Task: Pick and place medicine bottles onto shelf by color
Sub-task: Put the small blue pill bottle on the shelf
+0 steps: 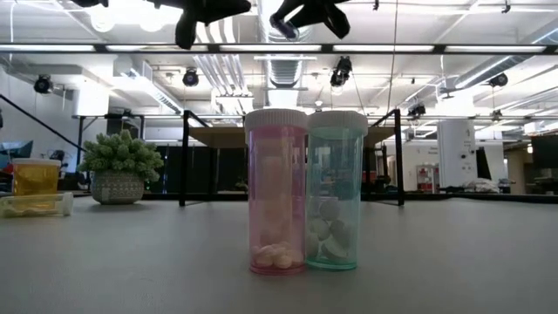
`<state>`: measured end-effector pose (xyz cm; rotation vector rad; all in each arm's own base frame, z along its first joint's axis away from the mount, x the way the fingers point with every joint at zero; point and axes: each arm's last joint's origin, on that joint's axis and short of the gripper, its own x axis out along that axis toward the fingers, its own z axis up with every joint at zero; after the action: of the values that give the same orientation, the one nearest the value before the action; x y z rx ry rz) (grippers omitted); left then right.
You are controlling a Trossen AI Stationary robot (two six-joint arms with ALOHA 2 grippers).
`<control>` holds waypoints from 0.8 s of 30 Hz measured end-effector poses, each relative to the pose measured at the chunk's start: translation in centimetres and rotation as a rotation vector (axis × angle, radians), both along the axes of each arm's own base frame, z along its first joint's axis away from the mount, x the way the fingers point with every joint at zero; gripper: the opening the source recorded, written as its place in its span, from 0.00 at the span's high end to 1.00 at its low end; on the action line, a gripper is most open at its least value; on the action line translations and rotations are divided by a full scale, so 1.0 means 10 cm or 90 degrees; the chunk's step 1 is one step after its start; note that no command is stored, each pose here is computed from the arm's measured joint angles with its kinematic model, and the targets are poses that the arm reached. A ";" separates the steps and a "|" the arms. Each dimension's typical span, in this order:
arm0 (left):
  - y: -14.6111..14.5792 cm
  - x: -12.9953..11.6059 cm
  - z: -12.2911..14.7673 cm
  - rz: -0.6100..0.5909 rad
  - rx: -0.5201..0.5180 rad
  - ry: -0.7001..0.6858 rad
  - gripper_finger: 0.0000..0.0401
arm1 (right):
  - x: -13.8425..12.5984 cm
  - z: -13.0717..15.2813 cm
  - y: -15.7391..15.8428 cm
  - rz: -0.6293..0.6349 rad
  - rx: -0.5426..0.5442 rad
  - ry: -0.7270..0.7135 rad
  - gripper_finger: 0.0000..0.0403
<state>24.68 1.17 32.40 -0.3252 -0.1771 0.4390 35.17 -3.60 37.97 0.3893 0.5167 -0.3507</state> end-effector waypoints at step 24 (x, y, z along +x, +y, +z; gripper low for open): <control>-0.01 0.05 0.00 -0.038 -0.013 -0.014 0.61 | 0.07 0.30 -0.02 0.044 -0.116 -0.124 0.76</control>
<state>25.13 1.10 32.36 -0.3542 -0.1844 0.3781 35.90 -3.79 40.94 0.2258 0.3032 -0.2872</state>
